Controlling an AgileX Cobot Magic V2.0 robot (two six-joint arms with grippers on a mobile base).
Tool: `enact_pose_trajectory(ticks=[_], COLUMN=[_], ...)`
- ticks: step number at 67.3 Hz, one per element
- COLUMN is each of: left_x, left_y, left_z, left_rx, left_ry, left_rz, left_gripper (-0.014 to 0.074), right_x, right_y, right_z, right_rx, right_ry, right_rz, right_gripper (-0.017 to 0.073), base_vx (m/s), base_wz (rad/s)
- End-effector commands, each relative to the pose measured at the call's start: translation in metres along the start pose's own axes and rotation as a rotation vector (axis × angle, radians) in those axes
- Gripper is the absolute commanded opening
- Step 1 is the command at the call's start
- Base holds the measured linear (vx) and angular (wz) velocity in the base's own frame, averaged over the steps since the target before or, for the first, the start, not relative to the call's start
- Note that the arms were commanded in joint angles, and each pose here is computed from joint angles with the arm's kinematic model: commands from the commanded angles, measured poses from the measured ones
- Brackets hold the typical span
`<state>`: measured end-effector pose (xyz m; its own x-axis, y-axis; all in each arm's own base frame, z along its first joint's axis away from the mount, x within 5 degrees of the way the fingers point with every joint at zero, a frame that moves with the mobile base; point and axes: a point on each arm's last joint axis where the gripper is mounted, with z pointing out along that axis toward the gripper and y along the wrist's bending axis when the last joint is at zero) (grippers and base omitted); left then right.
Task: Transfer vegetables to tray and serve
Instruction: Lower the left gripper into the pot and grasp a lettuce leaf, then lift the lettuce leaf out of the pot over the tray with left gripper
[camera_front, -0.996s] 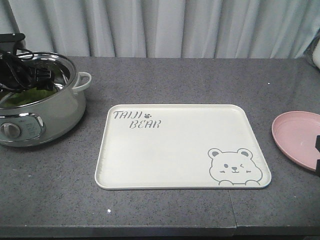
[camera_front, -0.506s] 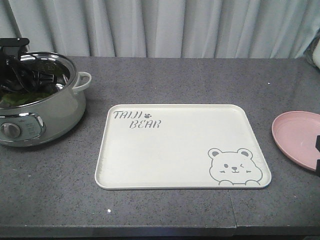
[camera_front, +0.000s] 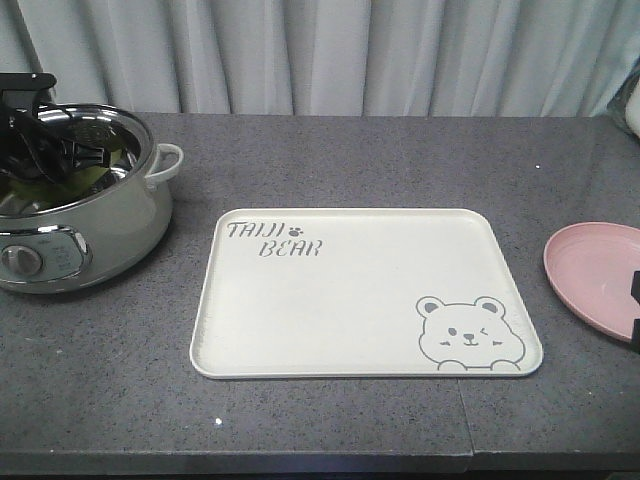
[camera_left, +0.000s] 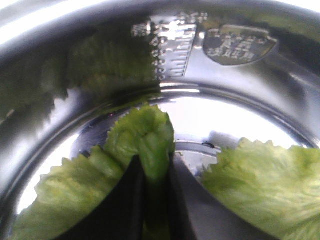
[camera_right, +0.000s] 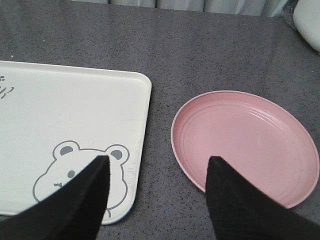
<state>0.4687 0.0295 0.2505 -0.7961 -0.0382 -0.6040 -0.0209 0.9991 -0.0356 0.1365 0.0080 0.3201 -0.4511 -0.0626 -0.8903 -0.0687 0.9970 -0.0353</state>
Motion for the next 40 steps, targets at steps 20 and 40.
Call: enact_pose_trajectory(ticks=[20, 40], left_x=[-0.023, -0.028], left_y=[-0.007, -0.02], left_z=[-0.093, -0.166], left_rx=[0.011, 0.054], left_ry=[-0.128, -0.245], left_rz=[0.007, 0.044], left_gripper=[-0.0007, -0.0007], right_x=[-0.016, -0.016], right_y=[-0.001, -0.001], right_z=[-0.004, -0.004], right_rx=[0.009, 0.009], right_ry=[-0.092, -0.092], right_rz=[-0.009, -0.009], right_gripper=[0.0409, 0.0409], base_vx=[0.0, 0.0], base_wz=[0.0, 0.0])
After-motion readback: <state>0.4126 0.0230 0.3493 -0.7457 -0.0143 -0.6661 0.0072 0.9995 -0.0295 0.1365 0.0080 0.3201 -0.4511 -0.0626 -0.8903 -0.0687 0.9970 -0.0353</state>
